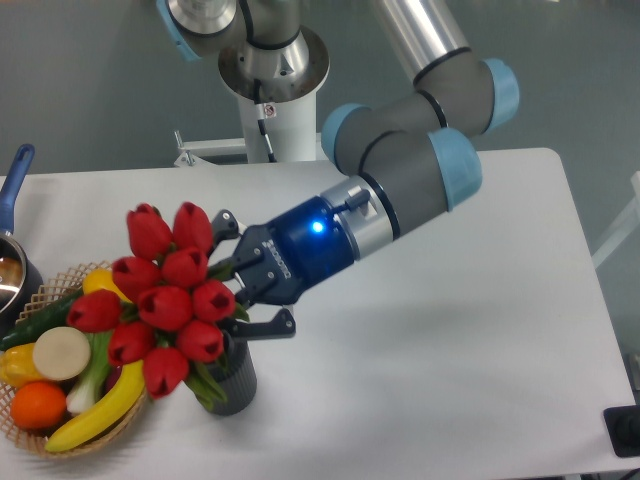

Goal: Insert the flowers into the vase
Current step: 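Lower the tulip stems down into the black vase opening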

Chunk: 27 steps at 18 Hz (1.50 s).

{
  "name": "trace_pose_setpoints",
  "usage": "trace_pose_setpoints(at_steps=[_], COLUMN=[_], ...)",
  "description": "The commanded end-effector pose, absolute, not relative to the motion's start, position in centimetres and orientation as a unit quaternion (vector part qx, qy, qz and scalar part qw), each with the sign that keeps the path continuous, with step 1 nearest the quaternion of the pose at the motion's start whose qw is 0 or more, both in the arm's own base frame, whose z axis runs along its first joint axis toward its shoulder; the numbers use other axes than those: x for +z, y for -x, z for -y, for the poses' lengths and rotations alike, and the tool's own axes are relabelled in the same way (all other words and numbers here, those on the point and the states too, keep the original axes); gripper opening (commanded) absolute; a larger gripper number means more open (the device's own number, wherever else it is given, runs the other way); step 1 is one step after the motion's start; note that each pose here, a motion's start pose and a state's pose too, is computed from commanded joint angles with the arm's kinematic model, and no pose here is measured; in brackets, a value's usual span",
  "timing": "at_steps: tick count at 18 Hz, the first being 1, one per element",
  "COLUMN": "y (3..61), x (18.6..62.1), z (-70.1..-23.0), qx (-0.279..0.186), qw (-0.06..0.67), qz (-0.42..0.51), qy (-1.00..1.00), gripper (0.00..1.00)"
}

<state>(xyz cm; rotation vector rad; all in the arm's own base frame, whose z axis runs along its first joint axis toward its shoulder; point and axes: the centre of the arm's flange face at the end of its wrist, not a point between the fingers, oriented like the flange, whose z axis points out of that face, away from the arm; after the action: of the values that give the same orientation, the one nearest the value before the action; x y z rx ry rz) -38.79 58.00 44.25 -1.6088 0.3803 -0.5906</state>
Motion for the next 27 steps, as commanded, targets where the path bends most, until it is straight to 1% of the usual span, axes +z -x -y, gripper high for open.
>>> trace_pose_setpoints(at_steps=[7, 16, 22, 27], y=[38.3, 37.7, 37.6, 37.1], x=[43.1, 40.5, 39.8, 37.4], z=[-58.2, -58.6, -59.0, -58.6], qx=[-0.268, -0.286, -0.286, -0.284], qw=[0.635, 0.627, 0.626, 0.627], qz=[-0.162, -0.151, -0.155, -0.159], qy=[0.706, 0.709, 0.709, 0.708], gripper=[0.36, 0.36, 0.36, 0.36])
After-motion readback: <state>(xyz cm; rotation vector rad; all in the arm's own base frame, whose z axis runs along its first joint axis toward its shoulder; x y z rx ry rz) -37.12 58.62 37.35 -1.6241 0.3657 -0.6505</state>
